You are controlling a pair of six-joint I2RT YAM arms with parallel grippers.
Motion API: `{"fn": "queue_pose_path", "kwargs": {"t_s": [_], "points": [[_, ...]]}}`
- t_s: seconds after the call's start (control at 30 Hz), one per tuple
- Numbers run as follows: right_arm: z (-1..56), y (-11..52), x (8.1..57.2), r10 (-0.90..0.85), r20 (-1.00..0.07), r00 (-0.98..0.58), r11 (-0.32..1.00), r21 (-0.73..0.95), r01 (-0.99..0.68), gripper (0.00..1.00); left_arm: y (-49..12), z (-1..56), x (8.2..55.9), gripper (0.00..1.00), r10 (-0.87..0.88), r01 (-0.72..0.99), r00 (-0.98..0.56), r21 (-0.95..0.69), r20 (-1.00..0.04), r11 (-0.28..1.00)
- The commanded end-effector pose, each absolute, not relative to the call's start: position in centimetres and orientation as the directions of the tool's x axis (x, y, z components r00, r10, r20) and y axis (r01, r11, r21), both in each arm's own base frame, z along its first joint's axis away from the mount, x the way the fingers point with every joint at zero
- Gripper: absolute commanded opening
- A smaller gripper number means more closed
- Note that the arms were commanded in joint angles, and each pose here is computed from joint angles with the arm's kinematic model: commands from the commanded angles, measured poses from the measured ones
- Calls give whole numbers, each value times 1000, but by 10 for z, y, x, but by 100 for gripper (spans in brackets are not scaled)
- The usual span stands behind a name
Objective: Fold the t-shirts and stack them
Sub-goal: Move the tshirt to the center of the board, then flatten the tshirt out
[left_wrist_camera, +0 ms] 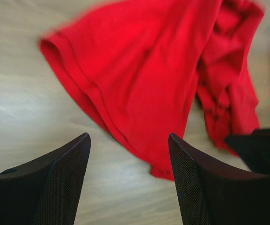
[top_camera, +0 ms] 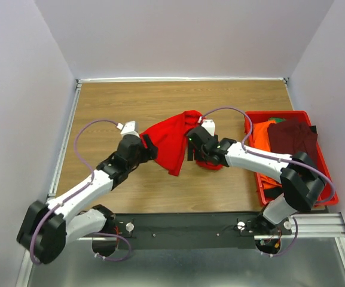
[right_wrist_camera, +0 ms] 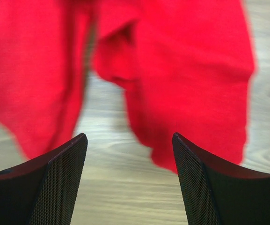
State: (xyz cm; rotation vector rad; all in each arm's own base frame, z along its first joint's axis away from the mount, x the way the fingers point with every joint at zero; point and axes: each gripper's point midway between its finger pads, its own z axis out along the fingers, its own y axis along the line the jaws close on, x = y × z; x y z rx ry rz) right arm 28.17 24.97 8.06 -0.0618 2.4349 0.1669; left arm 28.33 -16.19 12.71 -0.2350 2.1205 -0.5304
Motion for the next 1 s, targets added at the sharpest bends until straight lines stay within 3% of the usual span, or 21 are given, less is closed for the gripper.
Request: {"fn": "queue_pose_path", "kwargs": {"t_s": [0.0, 0.43, 0.53, 0.6, 0.67, 0.73, 0.77, 0.87, 0.97], "points": [[86, 225, 291, 95, -707, -701, 995, 84, 50, 80, -203, 114, 280, 75, -390, 47, -599, -517, -699, 855], [57, 199, 279, 80, -698, -712, 995, 10, 102, 79, -253, 53, 257, 75, -266, 52, -696, -416, -668, 908], [53, 195, 282, 69, -706, -705, 993, -20, 118, 78, -256, 42, 261, 69, -257, 37, -701, -394, -666, 918], [53, 192, 285, 66, -716, -695, 991, -36, 132, 70, -256, 38, 266, 59, -254, 23, -696, -375, -672, 927], [54, 191, 289, 62, -723, -688, 989, -47, 139, 52, -256, 37, 271, 40, -249, 16, -690, -358, -680, 934], [53, 188, 292, 51, -725, -687, 988, -64, 141, 38, -249, 37, 279, 18, -250, -16, -680, -327, -689, 945], [56, 187, 296, 61, -729, -682, 987, -59, 152, 26, -241, 38, 286, 0, -261, -42, -671, -317, -694, 948], [64, 176, 308, 66, -738, -672, 983, -69, 172, 10, -222, 45, 301, 0, -293, -86, -651, -315, -700, 945], [81, 155, 323, 113, -753, -648, 975, -42, 218, 5, -184, 62, 320, 0, -367, -160, -602, -344, -709, 925]]}}
